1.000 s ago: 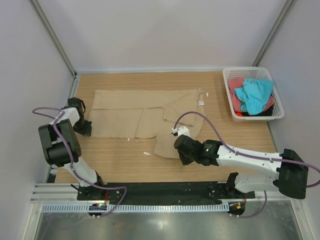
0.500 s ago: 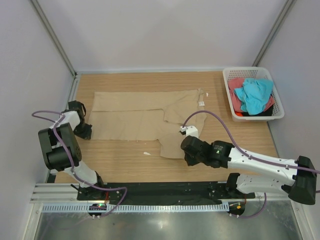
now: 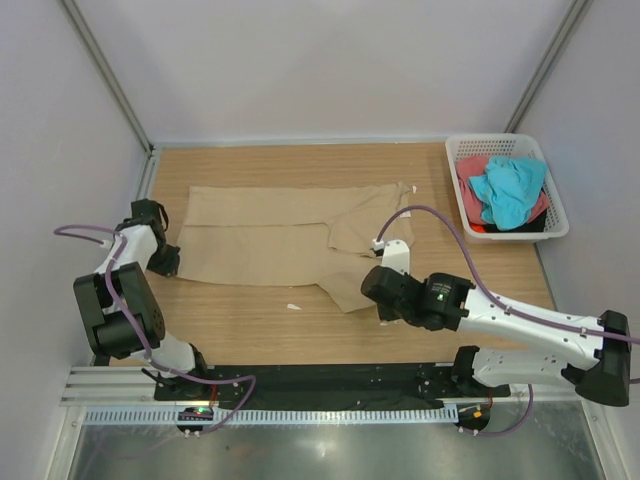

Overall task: Fold and stack the t-shirts
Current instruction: Fold the tshirt

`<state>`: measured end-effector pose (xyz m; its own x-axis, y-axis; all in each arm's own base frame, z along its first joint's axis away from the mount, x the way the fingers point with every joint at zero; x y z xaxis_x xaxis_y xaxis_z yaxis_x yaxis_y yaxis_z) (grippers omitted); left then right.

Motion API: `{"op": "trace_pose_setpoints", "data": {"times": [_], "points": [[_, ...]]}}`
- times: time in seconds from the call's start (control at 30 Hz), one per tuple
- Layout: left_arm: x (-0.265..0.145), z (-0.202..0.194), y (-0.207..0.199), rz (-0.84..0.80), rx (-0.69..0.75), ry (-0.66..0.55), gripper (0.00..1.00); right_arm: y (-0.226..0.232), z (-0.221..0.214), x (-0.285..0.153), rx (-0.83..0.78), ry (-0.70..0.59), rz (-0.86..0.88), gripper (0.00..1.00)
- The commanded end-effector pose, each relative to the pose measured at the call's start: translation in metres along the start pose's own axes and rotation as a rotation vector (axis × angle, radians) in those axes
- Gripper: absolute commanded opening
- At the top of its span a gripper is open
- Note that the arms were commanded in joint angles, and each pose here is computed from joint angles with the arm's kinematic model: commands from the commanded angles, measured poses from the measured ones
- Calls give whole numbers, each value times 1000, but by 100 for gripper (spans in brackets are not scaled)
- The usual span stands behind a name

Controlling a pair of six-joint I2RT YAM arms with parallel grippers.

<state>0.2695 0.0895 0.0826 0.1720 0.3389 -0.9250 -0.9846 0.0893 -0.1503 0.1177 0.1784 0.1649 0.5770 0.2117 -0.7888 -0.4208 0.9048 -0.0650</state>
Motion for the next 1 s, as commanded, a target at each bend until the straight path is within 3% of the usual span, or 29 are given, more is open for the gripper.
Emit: {"op": "trace_pose_setpoints", "data": {"times": [0.0,0.37,0.53,0.7,0.97], "points": [[-6,6,-12,-31,-29,-5,0,-4,30,-4,5,-77,-102,1],[-12,24,-35,-47,-16,-50,0,-8,92,12,-62,-118,-187,1],[-10,27,-36,-51,-5,-66,0,-7,98,17,-76,-122,-173,1],[-14,21,-55,-125,-48,-26,0,-32,115,23,-55,-123,-226,1],[-10,8,-84,-123,-5,-19,0,-67,149,45,-63,-85,-297,1]]}}
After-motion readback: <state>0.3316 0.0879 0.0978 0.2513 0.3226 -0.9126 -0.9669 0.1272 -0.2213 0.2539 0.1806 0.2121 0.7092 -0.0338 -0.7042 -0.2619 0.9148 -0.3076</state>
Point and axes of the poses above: each gripper's point midway between its finger pads, its own x axis out along the fingers, its own y axis along the line the jaws close on, z = x × y, the point moved 4 cm from there along -x, back along the fingers, and after that the axes turned 14 degrees about -x, right-handed, at the moved point
